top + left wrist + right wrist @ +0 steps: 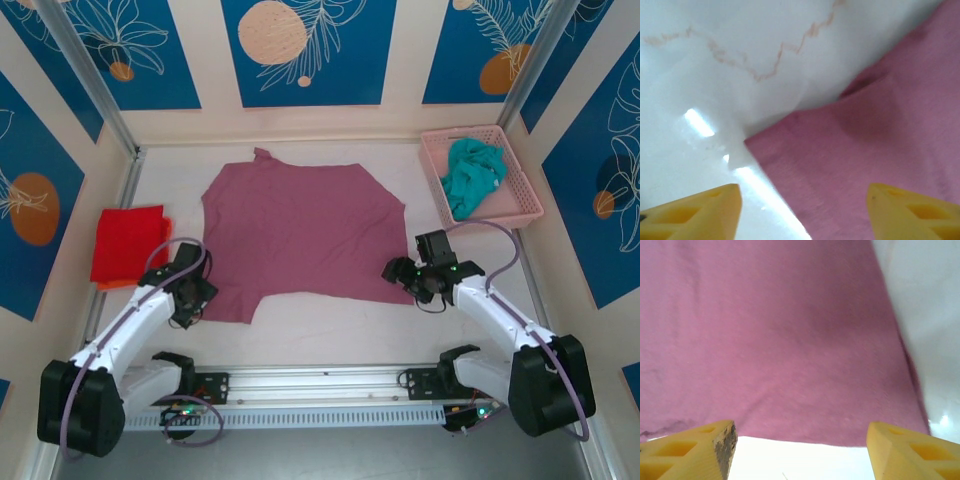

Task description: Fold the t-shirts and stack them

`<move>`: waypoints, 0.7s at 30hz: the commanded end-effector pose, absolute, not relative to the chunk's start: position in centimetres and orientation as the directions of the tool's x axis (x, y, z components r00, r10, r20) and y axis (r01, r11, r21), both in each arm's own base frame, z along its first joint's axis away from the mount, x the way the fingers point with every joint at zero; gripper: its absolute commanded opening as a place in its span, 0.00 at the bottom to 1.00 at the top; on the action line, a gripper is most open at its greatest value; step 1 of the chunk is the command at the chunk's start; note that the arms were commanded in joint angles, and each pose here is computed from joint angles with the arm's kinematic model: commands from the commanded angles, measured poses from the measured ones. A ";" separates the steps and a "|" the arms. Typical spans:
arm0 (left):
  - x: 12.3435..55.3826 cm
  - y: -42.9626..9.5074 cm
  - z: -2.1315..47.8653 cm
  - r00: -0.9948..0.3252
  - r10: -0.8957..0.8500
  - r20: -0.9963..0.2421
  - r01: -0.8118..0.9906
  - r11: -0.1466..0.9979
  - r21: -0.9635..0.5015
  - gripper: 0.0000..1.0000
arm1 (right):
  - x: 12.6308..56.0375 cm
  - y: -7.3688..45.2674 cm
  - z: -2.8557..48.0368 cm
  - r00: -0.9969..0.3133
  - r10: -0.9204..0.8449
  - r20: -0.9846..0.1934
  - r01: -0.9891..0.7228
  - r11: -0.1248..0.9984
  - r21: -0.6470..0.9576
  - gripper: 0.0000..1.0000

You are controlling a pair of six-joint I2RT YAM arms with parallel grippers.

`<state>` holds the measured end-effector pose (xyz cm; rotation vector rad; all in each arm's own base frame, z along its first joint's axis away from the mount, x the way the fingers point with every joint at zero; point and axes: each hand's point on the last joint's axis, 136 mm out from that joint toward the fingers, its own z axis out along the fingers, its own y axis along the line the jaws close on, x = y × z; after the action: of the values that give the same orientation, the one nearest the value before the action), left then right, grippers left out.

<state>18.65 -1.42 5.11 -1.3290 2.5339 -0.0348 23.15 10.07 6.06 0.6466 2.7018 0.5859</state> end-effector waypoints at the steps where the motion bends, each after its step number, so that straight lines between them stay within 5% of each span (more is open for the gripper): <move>1: 16.5 -1.7 4.4 -0.496 -0.854 -0.159 -0.846 0.516 -0.133 0.61 | 22.4 9.8 5.7 -0.845 0.509 -0.165 0.400 0.806 0.436 0.70; 5: 16.9 -0.9 4.5 -0.484 -0.848 -0.214 -0.845 0.517 -0.137 0.52 | 23.4 10.3 5.8 -0.852 0.496 -0.165 0.384 0.809 0.446 0.70; 21: 20.2 -0.8 4.7 -0.509 -0.820 -0.261 -0.827 0.550 -0.118 0.52 | 23.9 11.2 5.6 -0.870 0.472 -0.146 0.366 0.814 0.450 0.70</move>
<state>18.63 -1.18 3.73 -1.3749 2.5527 0.0319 23.60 10.53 4.98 0.6572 2.7546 0.5680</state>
